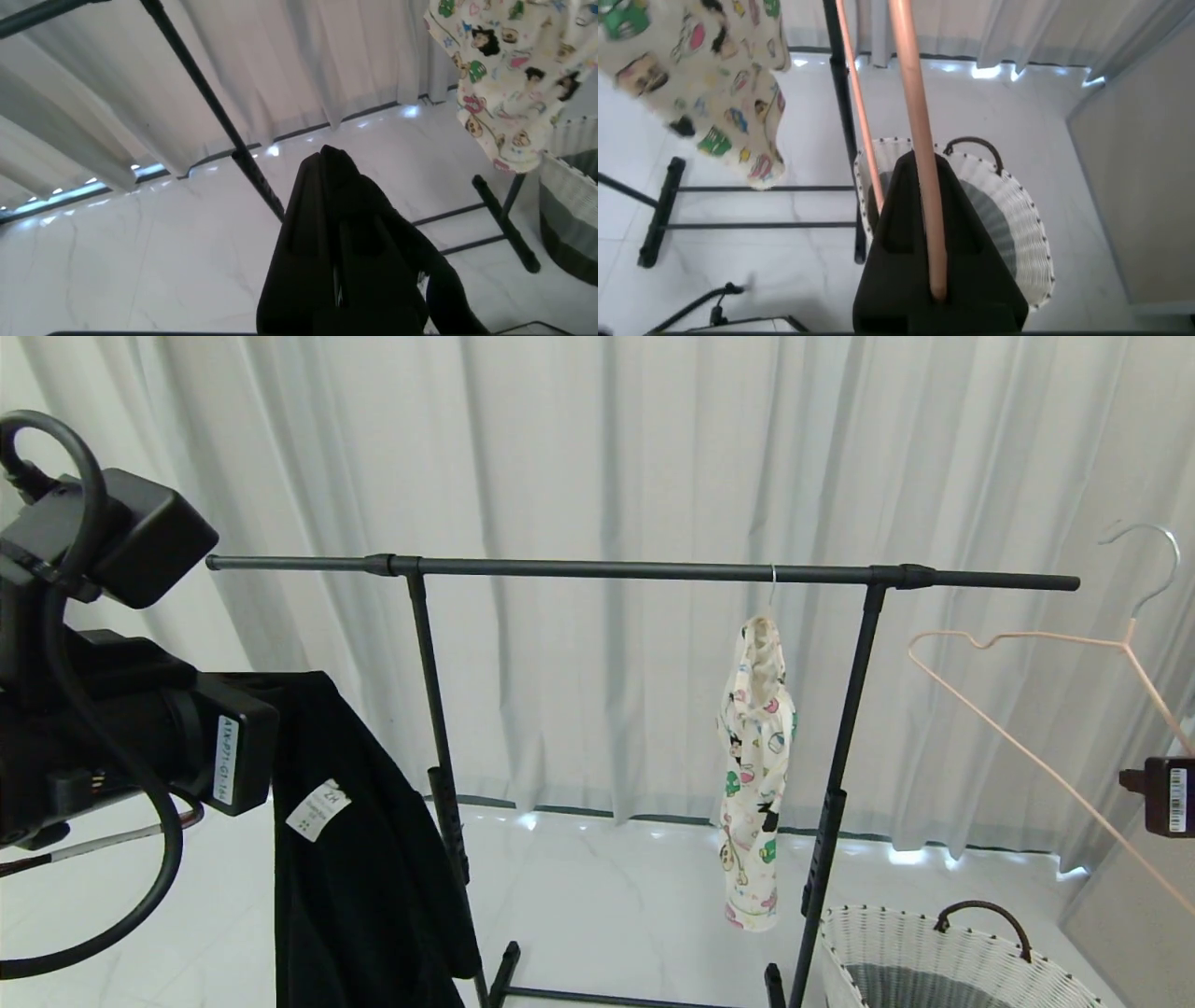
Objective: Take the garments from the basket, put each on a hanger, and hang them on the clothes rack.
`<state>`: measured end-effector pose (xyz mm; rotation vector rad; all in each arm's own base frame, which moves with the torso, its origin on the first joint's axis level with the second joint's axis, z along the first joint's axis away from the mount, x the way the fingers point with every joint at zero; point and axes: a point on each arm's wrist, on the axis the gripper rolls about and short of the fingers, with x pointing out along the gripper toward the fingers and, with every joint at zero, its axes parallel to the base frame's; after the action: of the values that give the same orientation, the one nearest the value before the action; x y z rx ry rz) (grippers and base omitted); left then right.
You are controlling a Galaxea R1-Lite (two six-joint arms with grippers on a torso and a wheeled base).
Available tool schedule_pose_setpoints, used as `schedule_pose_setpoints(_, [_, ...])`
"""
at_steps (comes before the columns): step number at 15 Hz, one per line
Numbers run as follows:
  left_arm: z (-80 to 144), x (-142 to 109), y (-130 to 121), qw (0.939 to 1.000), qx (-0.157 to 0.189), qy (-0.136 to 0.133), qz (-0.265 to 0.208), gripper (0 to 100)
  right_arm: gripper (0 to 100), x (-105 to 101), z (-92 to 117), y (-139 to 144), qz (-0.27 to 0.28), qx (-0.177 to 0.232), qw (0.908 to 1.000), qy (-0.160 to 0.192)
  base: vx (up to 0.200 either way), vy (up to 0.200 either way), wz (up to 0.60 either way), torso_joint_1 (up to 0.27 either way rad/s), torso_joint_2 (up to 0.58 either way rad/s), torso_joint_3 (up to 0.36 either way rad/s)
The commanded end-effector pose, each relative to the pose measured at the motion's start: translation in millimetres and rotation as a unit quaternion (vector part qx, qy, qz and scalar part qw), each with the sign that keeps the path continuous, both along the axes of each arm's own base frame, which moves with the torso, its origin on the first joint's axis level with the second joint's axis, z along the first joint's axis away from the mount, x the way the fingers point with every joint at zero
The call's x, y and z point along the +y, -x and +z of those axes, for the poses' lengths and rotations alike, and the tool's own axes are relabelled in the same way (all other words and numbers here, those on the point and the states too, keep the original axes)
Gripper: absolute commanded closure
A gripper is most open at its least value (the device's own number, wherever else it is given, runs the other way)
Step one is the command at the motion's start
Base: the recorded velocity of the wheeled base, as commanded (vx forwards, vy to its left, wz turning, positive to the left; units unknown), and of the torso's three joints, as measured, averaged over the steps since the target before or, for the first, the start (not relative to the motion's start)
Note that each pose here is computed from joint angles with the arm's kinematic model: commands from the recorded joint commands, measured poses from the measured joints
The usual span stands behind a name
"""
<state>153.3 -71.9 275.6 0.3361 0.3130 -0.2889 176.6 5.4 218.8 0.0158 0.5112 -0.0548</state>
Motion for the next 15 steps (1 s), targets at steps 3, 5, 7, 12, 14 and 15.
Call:
schedule_pose_setpoints(3, [-3,0,0,1.0,0.005,-0.002,-0.001,100,100,3,4,7,0.015,-0.011,0.9998,0.003,-0.2,0.0,0.0,0.002,0.0,0.001])
schedule_pose_setpoints(5, [-7,0,0,0.9999,0.011,-0.005,-0.002,100,100,14,4,21,0.058,-0.017,0.9982,-0.001,0.0,0.0,0.0,0.0,0.0,0.0])
schedule_pose_setpoints(7, [-14,-1,-1,0.9997,0.022,-0.012,-0.002,100,100,29,4,42,0.141,-0.02,0.9898,-0.015,0.0,0.0,0.0,0.0,0.0,0.0])
schedule_pose_setpoints(12, [-34,-20,-36,0.9944,0.066,-0.043,0.07,100,100,58,-11,75,0.346,0.02,0.9361,-0.058,0.0,0.0,0.0,0.0,0.0,0.0])
schedule_pose_setpoints(14, [-30,-47,-58,0.9931,0.072,0.008,0.093,100,100,69,-18,83,0.405,0.042,0.9104,-0.071,0.0,0.0,0.0,0.0,0.0,0.0])
schedule_pose_setpoints(15, [-30,-58,-67,0.9916,0.073,0.025,0.104,100,100,74,-18,86,0.423,0.05,0.9009,-0.081,0.0,0.0,0.0,0.0,0.0,0.0])
